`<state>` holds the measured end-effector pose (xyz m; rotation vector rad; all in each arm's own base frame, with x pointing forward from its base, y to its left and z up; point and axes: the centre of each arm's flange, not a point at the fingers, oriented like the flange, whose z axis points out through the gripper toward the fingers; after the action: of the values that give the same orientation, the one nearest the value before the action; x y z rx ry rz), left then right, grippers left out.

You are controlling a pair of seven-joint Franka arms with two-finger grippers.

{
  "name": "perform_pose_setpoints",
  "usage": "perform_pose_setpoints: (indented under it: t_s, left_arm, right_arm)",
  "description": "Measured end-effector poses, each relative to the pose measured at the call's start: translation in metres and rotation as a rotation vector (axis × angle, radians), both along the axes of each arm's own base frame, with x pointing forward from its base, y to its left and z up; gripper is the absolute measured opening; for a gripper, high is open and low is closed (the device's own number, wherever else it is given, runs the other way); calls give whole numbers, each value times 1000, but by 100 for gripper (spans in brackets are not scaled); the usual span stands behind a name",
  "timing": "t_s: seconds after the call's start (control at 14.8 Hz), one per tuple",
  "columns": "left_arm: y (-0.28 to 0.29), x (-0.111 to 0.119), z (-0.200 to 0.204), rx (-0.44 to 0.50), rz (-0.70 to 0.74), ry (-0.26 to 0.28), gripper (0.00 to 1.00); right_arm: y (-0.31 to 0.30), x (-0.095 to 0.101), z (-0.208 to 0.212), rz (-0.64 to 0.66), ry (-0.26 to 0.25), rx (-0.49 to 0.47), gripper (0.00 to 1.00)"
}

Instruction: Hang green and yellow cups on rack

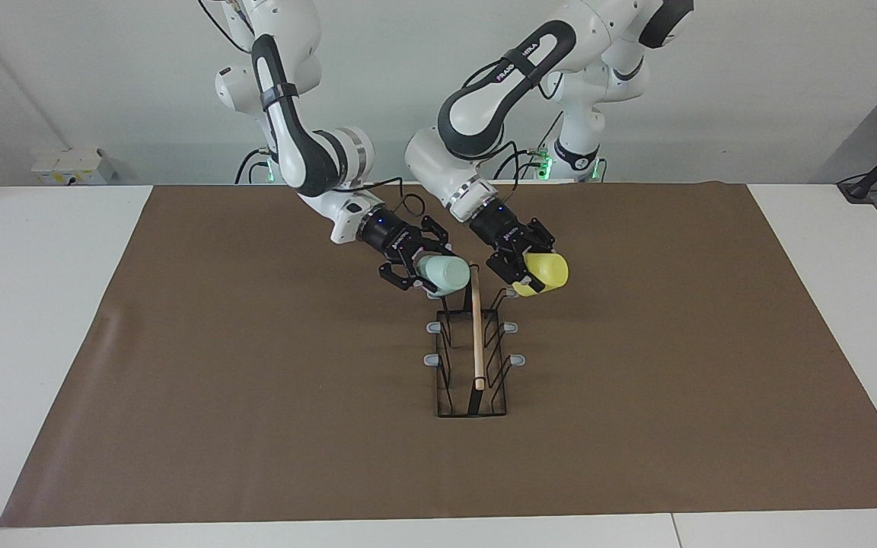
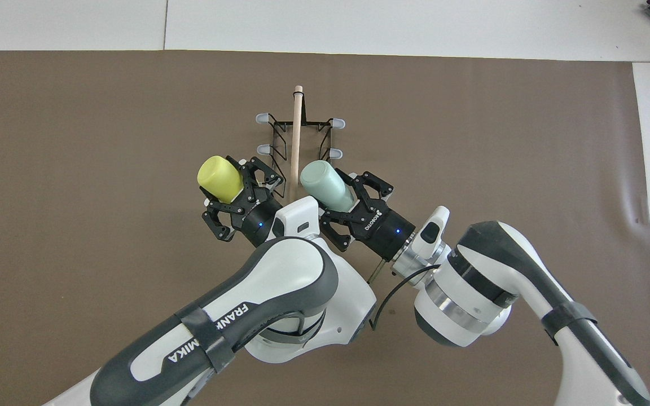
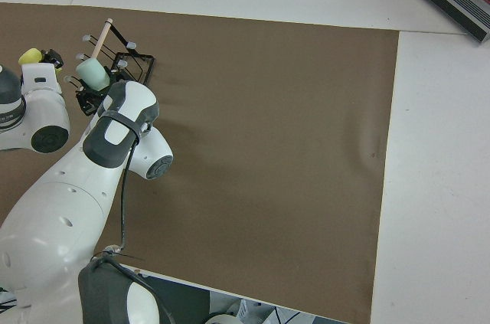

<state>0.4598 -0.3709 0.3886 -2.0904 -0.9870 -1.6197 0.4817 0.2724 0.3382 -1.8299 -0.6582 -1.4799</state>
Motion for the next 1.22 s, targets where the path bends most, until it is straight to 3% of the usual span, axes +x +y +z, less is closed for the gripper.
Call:
perform_pose_setpoints:
  t_s: [1.22]
  left_arm:
    - [-1, -1, 0, 1, -2, -3, 68]
  right_arm:
    - [3, 5, -3, 15, -51, -15, 70]
